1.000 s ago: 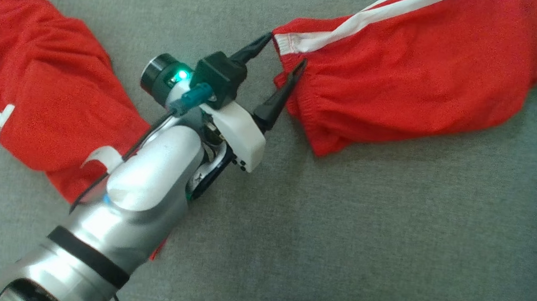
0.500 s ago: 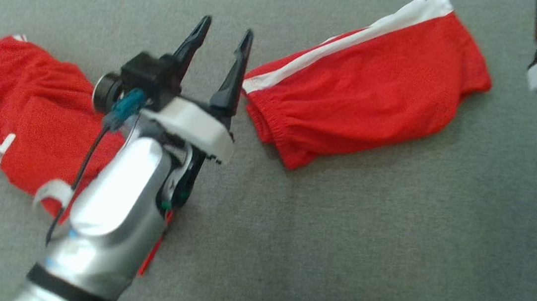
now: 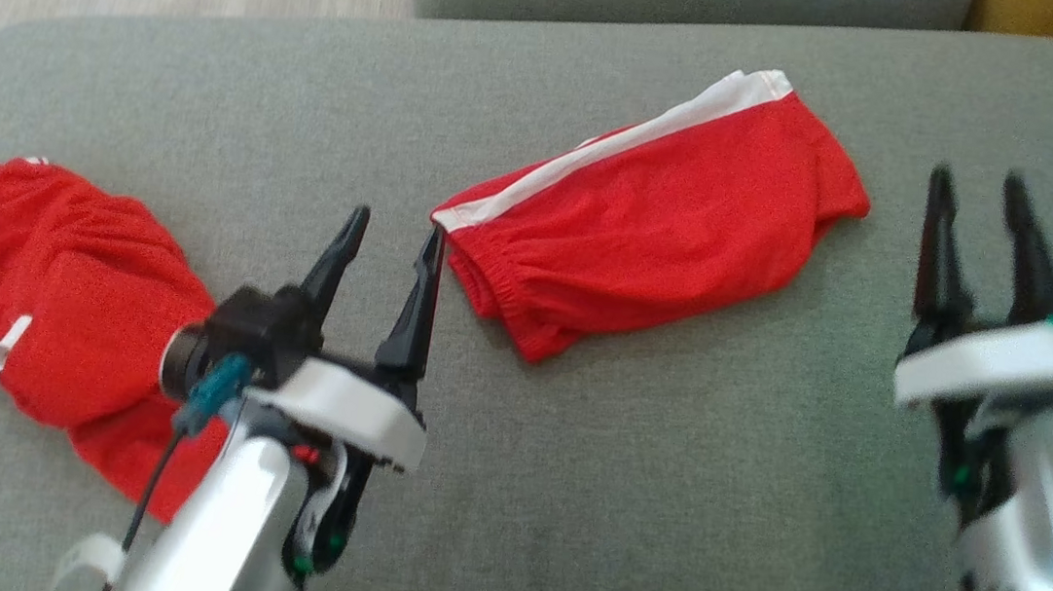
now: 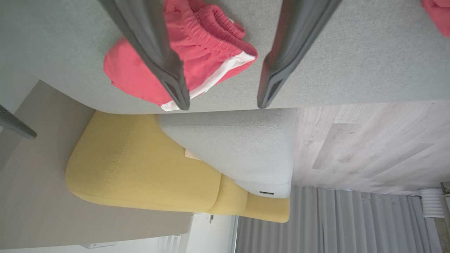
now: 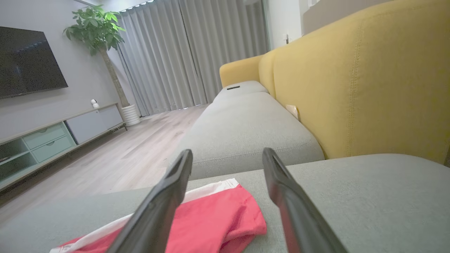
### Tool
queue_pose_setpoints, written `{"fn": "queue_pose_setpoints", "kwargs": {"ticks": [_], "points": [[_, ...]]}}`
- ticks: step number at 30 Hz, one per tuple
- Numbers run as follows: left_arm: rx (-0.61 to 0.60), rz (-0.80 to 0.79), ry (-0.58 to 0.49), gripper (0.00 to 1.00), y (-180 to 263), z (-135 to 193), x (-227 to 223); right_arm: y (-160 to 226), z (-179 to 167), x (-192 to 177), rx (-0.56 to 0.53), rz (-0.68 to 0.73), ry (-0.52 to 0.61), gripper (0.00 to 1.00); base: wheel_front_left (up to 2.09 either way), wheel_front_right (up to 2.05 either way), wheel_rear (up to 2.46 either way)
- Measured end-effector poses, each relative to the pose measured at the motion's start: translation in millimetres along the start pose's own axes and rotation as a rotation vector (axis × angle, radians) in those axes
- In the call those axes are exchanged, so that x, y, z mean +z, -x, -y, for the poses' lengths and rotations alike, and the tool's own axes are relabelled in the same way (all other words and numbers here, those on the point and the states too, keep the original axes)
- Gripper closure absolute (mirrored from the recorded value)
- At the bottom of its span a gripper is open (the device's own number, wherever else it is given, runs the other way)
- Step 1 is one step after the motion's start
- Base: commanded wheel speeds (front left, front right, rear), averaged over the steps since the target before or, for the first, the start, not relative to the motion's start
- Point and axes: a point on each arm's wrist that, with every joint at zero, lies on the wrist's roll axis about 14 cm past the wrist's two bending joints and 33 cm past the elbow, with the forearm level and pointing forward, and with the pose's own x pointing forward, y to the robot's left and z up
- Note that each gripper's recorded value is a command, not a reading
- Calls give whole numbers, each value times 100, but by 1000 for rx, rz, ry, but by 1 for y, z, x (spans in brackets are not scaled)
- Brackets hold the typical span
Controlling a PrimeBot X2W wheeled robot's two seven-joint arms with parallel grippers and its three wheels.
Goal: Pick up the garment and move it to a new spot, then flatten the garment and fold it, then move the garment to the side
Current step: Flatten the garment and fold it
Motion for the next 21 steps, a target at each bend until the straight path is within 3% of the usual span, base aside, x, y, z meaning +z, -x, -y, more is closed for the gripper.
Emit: {"fn": "queue_pose_setpoints", "kwargs": {"ticks": [9, 17, 21], "points": [[15, -44, 23, 0, 29, 4, -17, 56, -5, -27, -89, -50, -29, 0, 0, 0, 0], [20, -64, 14, 0, 28, -4, -25, 51, 0, -39, -112, -117, -38, 0, 0, 0, 0], [28, -67, 14, 0, 21, -10, -27, 40, 11, -60, -162, -198, -158, 0, 0, 0, 0]]}}
